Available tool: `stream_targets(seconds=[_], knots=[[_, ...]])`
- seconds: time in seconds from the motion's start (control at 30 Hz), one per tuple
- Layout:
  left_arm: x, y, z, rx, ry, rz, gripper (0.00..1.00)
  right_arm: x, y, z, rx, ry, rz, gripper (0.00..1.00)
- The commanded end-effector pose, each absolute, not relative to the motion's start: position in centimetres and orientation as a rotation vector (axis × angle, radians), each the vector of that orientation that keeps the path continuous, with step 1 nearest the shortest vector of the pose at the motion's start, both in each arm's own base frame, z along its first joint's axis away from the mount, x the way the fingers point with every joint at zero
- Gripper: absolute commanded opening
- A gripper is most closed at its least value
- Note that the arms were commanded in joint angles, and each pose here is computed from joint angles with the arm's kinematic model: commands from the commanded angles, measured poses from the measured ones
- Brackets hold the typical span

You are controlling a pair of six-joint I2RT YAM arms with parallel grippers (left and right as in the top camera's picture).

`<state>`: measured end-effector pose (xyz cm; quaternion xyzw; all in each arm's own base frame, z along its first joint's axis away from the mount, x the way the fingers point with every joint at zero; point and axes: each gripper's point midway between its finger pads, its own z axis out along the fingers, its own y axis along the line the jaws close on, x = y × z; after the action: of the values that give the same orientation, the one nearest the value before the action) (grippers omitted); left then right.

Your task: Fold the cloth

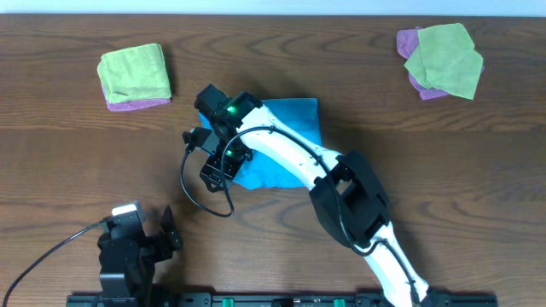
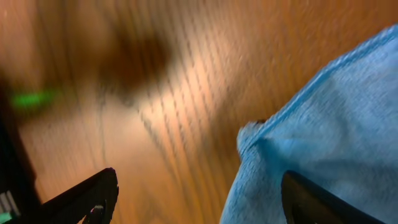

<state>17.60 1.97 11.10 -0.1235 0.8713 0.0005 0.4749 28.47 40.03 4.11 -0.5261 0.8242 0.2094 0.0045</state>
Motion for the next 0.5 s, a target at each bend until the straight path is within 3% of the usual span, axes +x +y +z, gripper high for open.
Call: stream_targets(seconds=[0.0, 0.47], knots=[[17.5, 2.6, 12.3, -0.325, 2.092, 0.031, 0.95, 28.5, 40.1, 3.5, -1.600, 2.621, 0.660, 0.84], [17.5, 1.9, 15.8, -0.325, 2.009, -0.039, 0.95, 29.1, 41.3, 1.3, -1.559, 2.623, 0.642, 0.78]])
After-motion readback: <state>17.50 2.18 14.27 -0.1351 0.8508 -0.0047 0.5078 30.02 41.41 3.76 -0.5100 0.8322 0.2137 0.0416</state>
